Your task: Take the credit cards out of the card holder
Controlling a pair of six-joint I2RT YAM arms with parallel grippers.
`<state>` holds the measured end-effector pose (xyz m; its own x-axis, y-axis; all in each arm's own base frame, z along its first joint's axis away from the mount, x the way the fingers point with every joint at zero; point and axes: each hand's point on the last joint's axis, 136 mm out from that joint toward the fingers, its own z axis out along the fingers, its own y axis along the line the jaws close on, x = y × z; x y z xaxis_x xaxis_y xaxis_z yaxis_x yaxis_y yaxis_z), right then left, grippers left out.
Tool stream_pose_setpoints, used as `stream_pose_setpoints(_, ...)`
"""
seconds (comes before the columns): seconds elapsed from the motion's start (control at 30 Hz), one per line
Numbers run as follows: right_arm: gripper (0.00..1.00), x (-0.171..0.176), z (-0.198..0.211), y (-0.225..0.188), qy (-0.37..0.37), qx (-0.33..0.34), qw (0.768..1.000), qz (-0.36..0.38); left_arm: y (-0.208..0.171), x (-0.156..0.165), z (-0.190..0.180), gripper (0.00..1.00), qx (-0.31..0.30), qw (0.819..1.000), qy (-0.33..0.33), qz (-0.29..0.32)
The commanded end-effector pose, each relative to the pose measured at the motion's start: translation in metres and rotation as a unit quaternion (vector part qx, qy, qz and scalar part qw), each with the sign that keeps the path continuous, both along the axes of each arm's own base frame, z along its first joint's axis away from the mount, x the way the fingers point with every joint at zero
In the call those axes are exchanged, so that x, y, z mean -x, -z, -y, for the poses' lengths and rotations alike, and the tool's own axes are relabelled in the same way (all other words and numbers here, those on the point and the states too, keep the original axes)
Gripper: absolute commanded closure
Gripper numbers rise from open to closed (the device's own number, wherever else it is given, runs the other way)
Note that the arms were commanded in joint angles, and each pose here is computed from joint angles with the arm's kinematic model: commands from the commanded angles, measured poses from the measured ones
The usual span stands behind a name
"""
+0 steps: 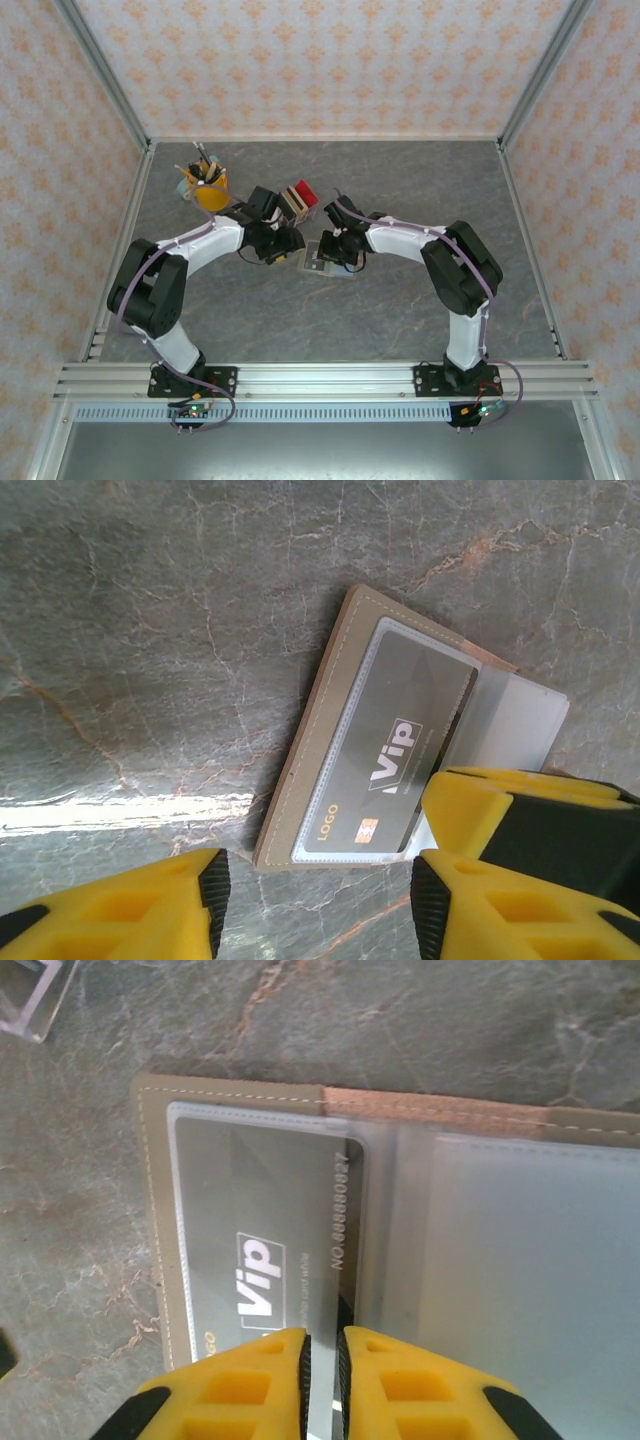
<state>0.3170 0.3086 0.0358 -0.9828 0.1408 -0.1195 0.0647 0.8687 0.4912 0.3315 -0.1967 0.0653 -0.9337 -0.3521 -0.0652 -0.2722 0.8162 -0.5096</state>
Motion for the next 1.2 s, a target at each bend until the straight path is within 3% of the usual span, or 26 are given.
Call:
stream_pose_setpoints(0.0, 0.82, 0.005, 0.001, 0.006, -0.023, -0.001, 1.000, -0.005, -0.006, -0.009, 0.012, 0.51, 0.015, 1.000, 0.012, 0.013)
stream_pose_setpoints(0.47, 0.82, -0.001, 0.012, 0.002, 0.015, -0.006, 1.000, 0.005, 0.012, -0.023, 0.031, 0.74, -0.009, 0.999, 0.040, -0.001)
stream_pose_setpoints(0.83, 0.82, -0.004, 0.010, 0.003, 0.028, -0.036, 0.999, 0.002, 0.032, -0.025, 0.024, 0.83, -0.037, 0.999, 0.034, -0.019)
stream_pose_setpoints(1.17, 0.82, -0.004, 0.006, 0.004, 0.030, -0.064, 0.997, -0.003, 0.069, -0.005, 0.007, 0.89, -0.084, 0.993, 0.029, -0.075)
